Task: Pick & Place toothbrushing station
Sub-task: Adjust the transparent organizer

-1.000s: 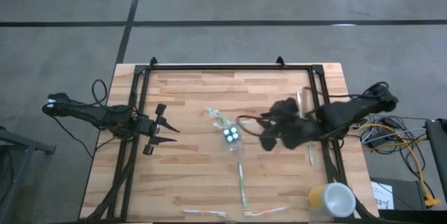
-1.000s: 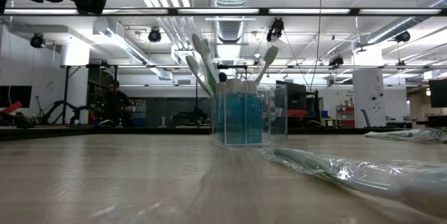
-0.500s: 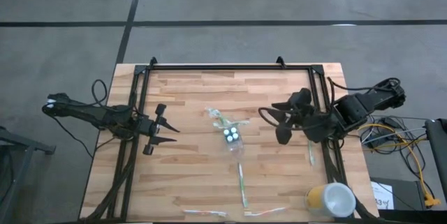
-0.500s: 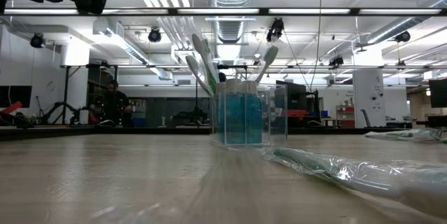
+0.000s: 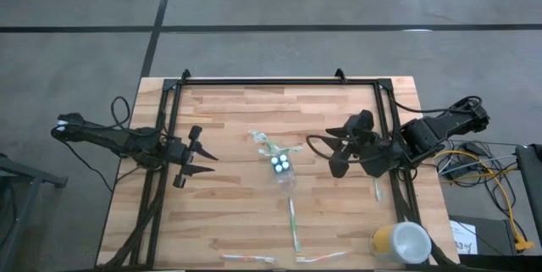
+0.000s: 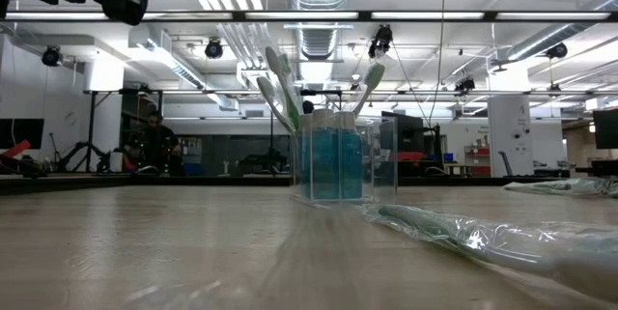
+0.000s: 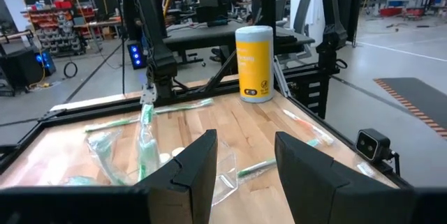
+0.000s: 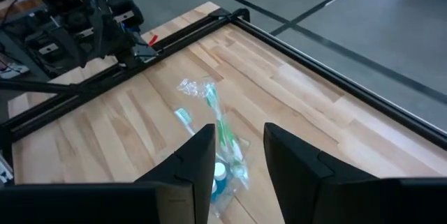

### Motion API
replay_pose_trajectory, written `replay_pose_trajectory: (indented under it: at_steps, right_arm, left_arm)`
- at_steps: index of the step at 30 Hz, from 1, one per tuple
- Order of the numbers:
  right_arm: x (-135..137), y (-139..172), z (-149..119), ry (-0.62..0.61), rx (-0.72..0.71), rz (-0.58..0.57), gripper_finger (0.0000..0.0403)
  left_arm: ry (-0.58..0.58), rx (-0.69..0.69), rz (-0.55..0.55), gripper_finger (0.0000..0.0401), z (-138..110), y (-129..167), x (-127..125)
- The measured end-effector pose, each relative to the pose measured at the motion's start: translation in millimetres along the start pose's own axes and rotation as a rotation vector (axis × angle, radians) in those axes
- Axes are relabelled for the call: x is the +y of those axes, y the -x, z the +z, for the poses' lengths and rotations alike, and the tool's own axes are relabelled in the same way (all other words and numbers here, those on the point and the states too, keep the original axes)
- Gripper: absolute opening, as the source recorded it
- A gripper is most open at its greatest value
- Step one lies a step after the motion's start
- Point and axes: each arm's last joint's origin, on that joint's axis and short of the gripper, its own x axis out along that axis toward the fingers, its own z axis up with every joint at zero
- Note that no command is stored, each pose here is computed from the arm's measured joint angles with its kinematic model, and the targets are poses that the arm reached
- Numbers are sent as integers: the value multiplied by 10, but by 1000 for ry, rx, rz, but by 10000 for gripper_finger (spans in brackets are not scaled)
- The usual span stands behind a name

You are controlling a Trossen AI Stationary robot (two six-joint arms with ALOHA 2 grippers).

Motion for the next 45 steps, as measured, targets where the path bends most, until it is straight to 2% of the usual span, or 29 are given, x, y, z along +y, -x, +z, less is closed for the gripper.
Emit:
replay_pose_trajectory:
  at_steps: [10,18,20,25,27,30,34,40,42,45]
  right_arm:
    - [-6,3,4,1,-4,-3,118]
    - [-12,3,-2,14,-2,-10,112]
    - [-12,3,-2,14,-2,-10,113]
    - [-12,3,-2,13,-2,-10,116]
    - [-12,3,-2,14,-2,-10,114]
    - [-22,-10,8,10,-4,-16,110]
    - [-34,-25,20,3,-5,-24,106]
    - [-40,-34,27,-1,-7,-28,107]
    - [-40,-34,27,-1,-7,-28,109]
    - [-40,-34,27,-2,-7,-28,109]
  left_arm:
    - [-3,3,-1,149,-3,0,0]
    - [-155,-2,0,149,2,-10,0]
    - [-80,-38,-7,149,35,-9,-1]
    - [348,-61,-30,149,61,-7,-3]
    - [462,-58,-34,149,60,-7,-3]
    - [461,-66,6,149,60,-7,13]
    - [479,-17,155,149,1,-3,59]
    - [693,141,524,149,-282,11,127]
    - [732,172,556,149,-333,-8,127]
    - [734,192,548,149,-360,-68,124]
